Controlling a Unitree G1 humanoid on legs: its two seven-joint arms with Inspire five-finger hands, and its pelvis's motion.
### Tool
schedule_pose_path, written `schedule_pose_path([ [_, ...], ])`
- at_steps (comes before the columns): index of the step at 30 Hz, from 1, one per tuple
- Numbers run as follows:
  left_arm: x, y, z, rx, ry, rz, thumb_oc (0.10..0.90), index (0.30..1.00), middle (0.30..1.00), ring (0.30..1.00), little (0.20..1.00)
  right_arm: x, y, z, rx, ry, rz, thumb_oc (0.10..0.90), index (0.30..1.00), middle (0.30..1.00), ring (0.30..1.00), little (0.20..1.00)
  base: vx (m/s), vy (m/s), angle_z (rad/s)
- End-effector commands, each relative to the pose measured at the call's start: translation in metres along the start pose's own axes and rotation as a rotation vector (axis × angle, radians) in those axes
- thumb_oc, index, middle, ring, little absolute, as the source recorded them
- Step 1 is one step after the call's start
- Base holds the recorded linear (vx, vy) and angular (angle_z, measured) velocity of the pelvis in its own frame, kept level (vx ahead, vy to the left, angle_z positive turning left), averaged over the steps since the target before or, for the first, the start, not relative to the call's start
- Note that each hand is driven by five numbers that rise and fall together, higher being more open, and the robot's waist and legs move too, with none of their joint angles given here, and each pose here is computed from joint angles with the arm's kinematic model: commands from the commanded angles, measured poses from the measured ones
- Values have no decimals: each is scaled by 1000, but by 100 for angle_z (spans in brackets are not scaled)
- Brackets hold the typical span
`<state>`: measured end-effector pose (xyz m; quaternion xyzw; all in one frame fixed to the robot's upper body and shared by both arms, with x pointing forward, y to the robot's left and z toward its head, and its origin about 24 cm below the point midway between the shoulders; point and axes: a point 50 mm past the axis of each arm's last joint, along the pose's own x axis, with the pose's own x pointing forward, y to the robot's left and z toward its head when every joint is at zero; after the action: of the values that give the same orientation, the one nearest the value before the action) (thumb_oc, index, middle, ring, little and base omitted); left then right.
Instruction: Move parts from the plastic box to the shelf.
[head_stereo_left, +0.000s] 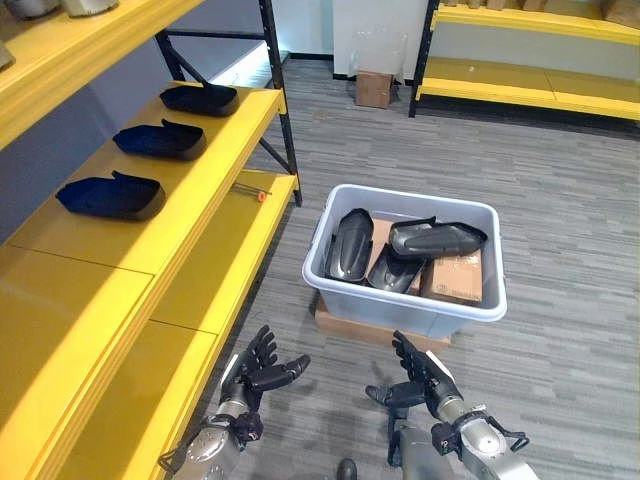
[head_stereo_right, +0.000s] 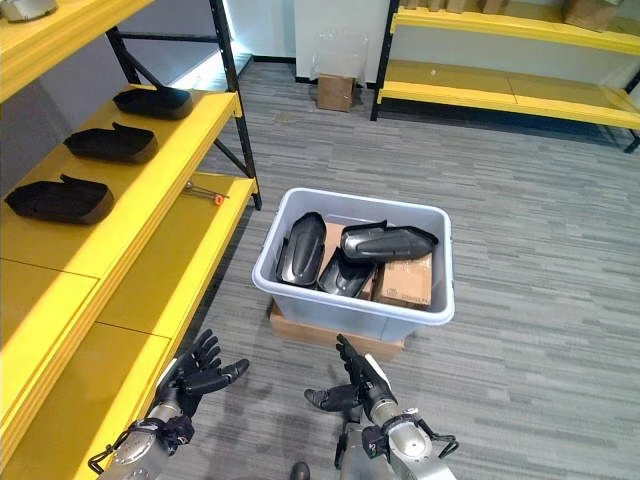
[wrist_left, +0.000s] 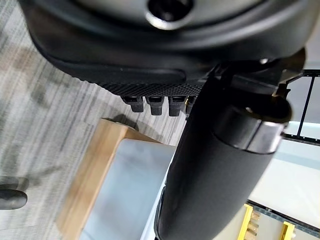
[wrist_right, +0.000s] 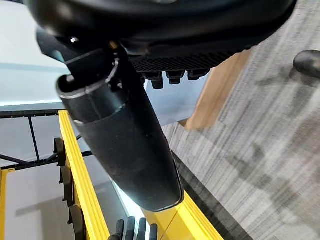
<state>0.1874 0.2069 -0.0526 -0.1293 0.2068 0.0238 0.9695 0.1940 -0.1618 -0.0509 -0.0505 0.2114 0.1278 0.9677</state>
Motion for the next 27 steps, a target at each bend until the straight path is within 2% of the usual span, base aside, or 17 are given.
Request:
schedule_pose_path([
  [1, 6, -14, 39, -9, -199, -97, 900, 1000, 1000, 1000, 1000, 13, 3, 53, -32, -246, 42, 900, 1000, 1000, 1000, 1000, 250, -149, 26],
  [21, 8, -16, 35, -63, -190, -70, 900, 1000, 1000, 1000, 1000, 12, -11, 54, -13, -247, 9, 900, 1000, 1000, 1000, 1000, 116, -141, 2],
  [27, 5, -15, 32, -85, -184, -62, 900, 1000, 1000, 1000, 1000, 12, -13, 58, -54, -258, 21, 900, 1000, 1000, 1000, 1000, 65, -117, -25],
])
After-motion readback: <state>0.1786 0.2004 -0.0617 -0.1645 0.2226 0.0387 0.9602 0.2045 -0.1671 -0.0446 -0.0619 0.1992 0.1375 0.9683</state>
